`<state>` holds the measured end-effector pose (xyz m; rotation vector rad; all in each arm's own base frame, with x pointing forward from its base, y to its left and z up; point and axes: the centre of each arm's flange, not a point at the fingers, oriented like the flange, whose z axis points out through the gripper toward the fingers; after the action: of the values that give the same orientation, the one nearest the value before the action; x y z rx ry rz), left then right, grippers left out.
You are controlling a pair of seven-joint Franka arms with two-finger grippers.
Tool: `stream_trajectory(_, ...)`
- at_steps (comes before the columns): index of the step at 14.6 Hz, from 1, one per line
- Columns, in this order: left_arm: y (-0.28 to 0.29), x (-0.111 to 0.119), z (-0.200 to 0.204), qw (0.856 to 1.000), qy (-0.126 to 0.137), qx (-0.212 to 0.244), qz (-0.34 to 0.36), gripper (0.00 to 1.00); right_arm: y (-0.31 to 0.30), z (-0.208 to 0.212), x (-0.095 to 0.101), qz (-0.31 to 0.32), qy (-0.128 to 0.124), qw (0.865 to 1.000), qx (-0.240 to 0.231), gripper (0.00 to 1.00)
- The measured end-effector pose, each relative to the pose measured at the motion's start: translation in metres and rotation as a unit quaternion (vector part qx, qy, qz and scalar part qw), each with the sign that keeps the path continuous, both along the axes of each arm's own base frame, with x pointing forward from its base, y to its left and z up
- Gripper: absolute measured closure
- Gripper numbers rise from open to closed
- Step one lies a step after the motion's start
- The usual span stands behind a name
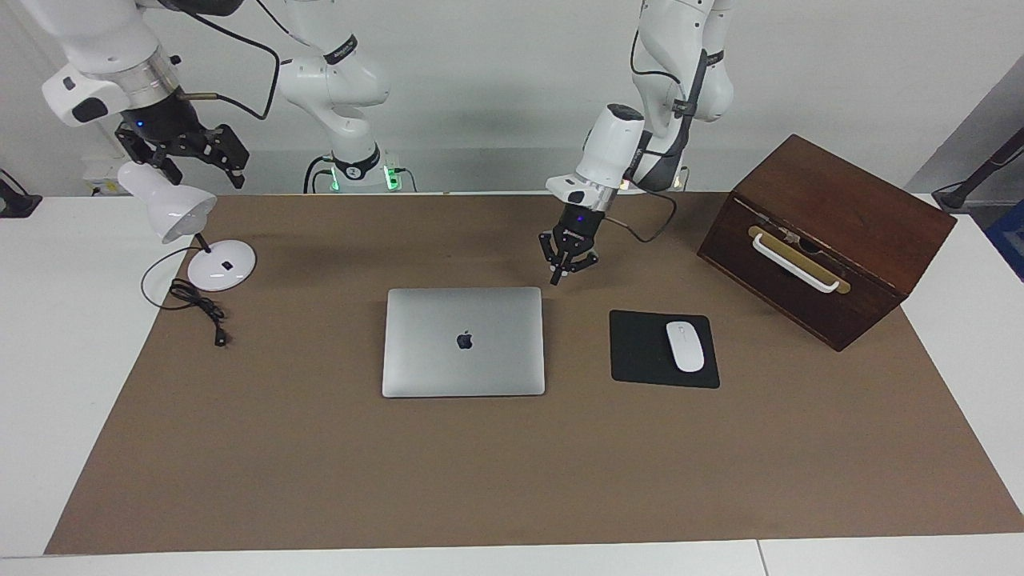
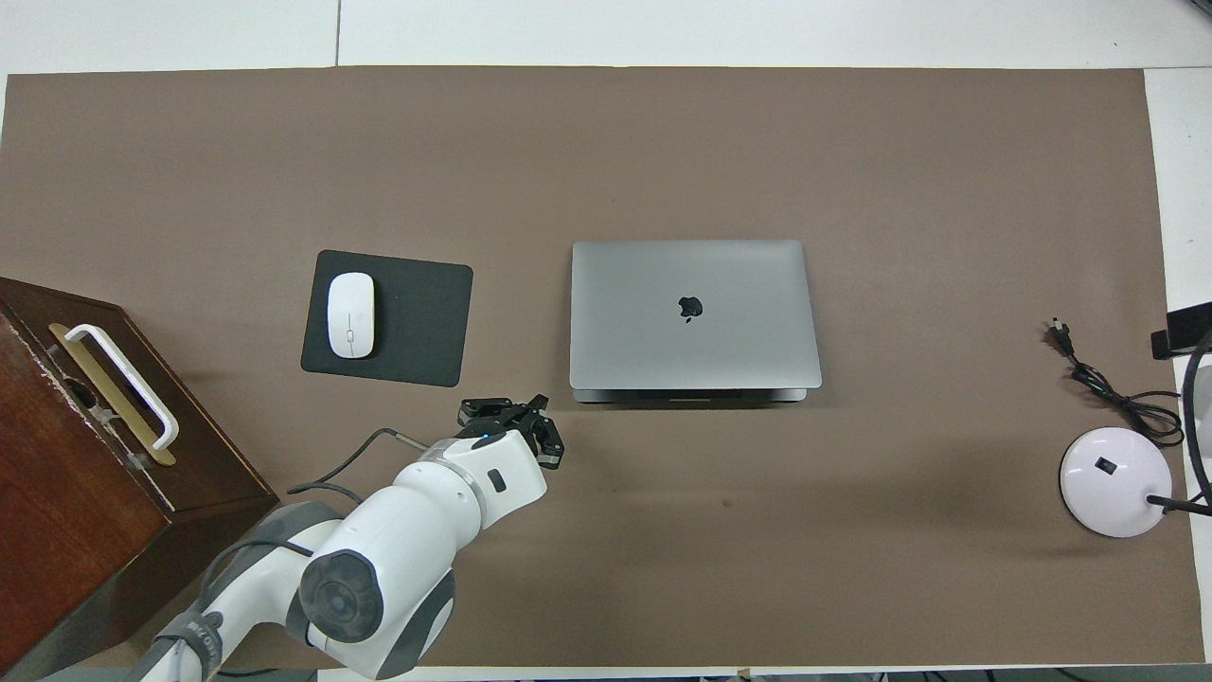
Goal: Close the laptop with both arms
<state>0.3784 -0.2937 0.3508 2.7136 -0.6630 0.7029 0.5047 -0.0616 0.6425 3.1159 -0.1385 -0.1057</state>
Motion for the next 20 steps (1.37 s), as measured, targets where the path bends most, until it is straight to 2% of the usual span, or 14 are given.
stream_trajectory(3, 0.028, 0.011, 0.032, 0.999, 0.030, 0.014, 0.001, 0.99, -0.001, -0.012, -0.002, 0.000, -0.014, 1.000, -0.001, 0.00)
stream_trajectory(6, 0.065, 0.033, 0.087, 0.997, 0.068, 0.031, -0.002, 0.99, -0.001, -0.017, -0.004, 0.001, -0.019, 1.000, -0.001, 0.00)
stream_trajectory(10, 0.108, 0.055, 0.147, 0.995, 0.093, 0.041, 0.000, 0.99, 0.006, -0.012, 0.003, 0.008, -0.050, 0.999, -0.004, 0.00)
stream_trajectory(13, 0.146, 0.069, 0.181, 0.992, 0.115, 0.057, -0.006, 0.99, 0.007, -0.013, 0.005, 0.009, -0.055, 0.998, -0.005, 0.00)
stream_trajectory(17, 0.207, 0.082, 0.214, 0.989, 0.130, 0.069, 0.000, 0.99, 0.006, -0.014, 0.009, 0.009, -0.064, 0.998, -0.006, 0.00)
stream_trajectory(20, 0.259, 0.086, 0.235, 0.986, 0.146, 0.071, 0.029, 0.99, 0.006, -0.015, 0.009, 0.009, -0.063, 0.998, -0.006, 0.00)
